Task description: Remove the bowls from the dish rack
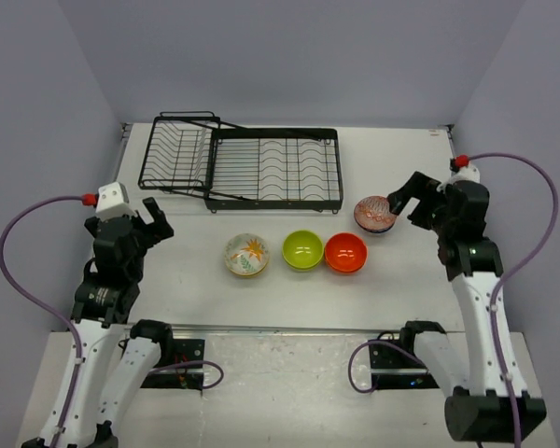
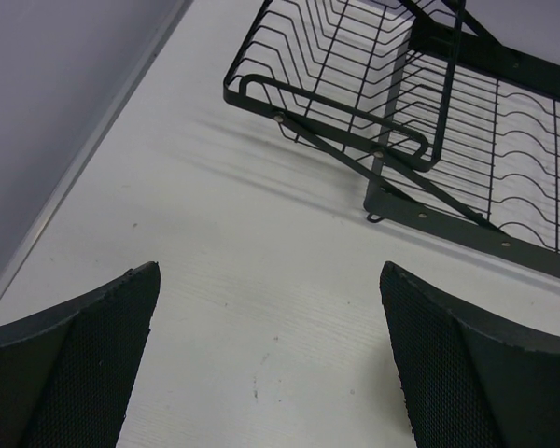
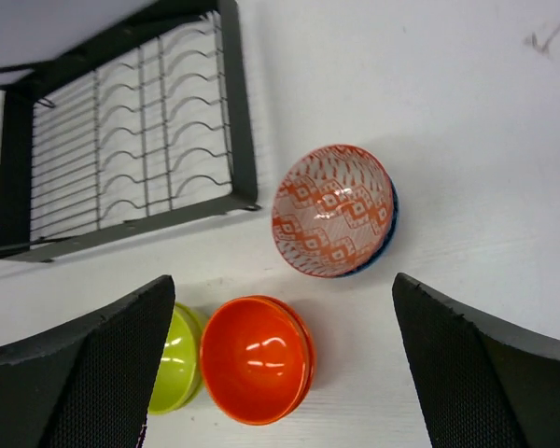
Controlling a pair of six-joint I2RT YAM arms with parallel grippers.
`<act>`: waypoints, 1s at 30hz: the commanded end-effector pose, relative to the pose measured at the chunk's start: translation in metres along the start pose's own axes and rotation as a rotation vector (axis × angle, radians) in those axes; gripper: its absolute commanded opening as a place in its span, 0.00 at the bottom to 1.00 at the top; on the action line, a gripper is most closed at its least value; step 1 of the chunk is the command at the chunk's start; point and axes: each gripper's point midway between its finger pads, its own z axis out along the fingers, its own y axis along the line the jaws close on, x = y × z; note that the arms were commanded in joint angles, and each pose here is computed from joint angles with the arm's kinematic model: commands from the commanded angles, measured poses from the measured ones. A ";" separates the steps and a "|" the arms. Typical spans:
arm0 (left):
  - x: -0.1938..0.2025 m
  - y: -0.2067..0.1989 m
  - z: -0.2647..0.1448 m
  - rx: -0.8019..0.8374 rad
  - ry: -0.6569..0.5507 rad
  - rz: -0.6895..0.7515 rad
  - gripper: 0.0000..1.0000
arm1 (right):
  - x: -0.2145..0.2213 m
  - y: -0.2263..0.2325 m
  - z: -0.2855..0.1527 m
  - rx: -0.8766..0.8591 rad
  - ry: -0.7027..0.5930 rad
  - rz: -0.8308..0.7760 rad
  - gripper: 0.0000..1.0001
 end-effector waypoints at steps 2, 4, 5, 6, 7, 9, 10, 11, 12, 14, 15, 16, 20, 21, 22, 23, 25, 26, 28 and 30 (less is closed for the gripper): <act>-0.030 -0.014 -0.019 0.087 -0.033 0.007 1.00 | -0.016 0.013 -0.068 -0.028 -0.124 -0.077 0.99; -0.037 -0.028 -0.029 0.174 -0.012 0.042 1.00 | -0.014 0.019 -0.085 -0.058 -0.126 -0.085 0.99; -0.041 -0.033 -0.032 0.202 -0.007 0.053 1.00 | -0.006 0.019 -0.092 -0.063 -0.107 -0.085 0.99; -0.039 -0.035 -0.033 0.211 0.026 0.077 1.00 | -0.005 0.021 -0.102 -0.077 -0.125 -0.088 0.99; -0.053 -0.039 -0.042 0.239 0.005 0.079 1.00 | -0.004 0.021 -0.107 -0.081 -0.135 -0.090 0.99; -0.059 -0.035 -0.047 0.221 0.013 0.098 1.00 | 0.000 0.021 -0.121 -0.088 -0.159 -0.090 0.99; -0.064 -0.031 -0.050 0.199 0.002 0.092 1.00 | 0.001 0.018 -0.126 -0.079 -0.170 -0.091 0.99; -0.075 -0.023 -0.057 0.160 -0.038 0.073 1.00 | 0.002 0.012 -0.130 -0.051 -0.181 -0.092 0.99; -0.078 -0.021 -0.061 0.159 -0.058 0.062 1.00 | 0.002 0.009 -0.133 -0.040 -0.199 -0.095 0.99; -0.080 -0.019 -0.070 0.178 -0.095 0.049 1.00 | 0.000 0.006 -0.146 -0.043 -0.267 -0.113 0.99; -0.082 -0.019 -0.073 0.189 -0.113 0.046 1.00 | 0.003 0.004 -0.147 -0.042 -0.279 -0.125 0.99; -0.080 -0.020 -0.075 0.198 -0.117 0.046 1.00 | 0.005 0.007 -0.155 -0.077 -0.311 -0.162 0.99; -0.068 -0.016 -0.078 0.209 -0.138 0.044 1.00 | 0.001 0.003 -0.168 -0.079 -0.402 -0.170 0.99; -0.067 -0.013 -0.077 0.195 -0.144 0.042 1.00 | 0.003 0.003 -0.169 -0.088 -0.404 -0.197 0.99; -0.066 -0.011 -0.077 0.190 -0.150 0.040 1.00 | 0.003 0.002 -0.168 -0.082 -0.407 -0.242 0.99; -0.065 -0.010 -0.077 0.188 -0.162 0.036 1.00 | 0.004 0.000 -0.166 -0.074 -0.397 -0.246 0.99; -0.065 -0.008 -0.077 0.177 -0.177 0.036 1.00 | 0.005 -0.003 -0.163 -0.057 -0.380 -0.247 0.99; -0.066 -0.008 -0.077 0.178 -0.186 0.034 1.00 | 0.005 -0.005 -0.161 -0.043 -0.373 -0.246 0.99; -0.063 -0.007 -0.073 0.170 -0.181 0.038 1.00 | 0.001 -0.012 -0.161 0.004 -0.389 -0.231 0.99; -0.057 -0.009 -0.069 0.177 -0.171 0.042 1.00 | -0.001 -0.015 -0.161 0.021 -0.398 -0.225 0.99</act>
